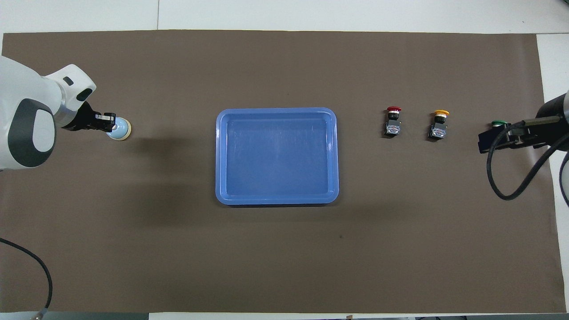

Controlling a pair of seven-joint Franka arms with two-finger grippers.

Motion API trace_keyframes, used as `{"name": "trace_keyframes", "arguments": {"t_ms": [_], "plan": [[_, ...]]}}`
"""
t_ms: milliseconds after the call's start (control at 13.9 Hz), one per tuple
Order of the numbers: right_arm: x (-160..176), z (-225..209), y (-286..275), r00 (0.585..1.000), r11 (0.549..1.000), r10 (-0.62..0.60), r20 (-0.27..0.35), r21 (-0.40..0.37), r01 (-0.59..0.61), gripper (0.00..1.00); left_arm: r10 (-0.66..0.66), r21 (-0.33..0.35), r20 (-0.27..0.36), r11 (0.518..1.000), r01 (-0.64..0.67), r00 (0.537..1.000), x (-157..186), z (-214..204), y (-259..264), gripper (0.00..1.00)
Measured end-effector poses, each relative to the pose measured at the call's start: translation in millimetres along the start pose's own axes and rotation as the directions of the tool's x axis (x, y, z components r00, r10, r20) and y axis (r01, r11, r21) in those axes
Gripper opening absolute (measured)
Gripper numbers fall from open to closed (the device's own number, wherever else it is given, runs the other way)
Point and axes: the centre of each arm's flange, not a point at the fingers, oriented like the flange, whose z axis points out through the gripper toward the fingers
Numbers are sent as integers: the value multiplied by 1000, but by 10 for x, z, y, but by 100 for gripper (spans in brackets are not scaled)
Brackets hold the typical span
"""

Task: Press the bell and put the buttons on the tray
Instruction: 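Press down on the bell with the left gripper, then lift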

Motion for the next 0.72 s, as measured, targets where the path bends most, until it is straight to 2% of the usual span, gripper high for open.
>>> {"name": "trace_keyframes", "arguments": {"t_ms": [359, 718], "plan": [[-1, 1, 34, 1000, 1000, 6, 0, 0, -6, 100, -15, -2, -8, 1000, 15, 1000, 71, 266, -94, 1], [-1, 1, 36, 1000, 1000, 7, 0, 0, -7, 100, -35, -2, -9, 999, 34, 999, 67, 319, -218, 1]]}}
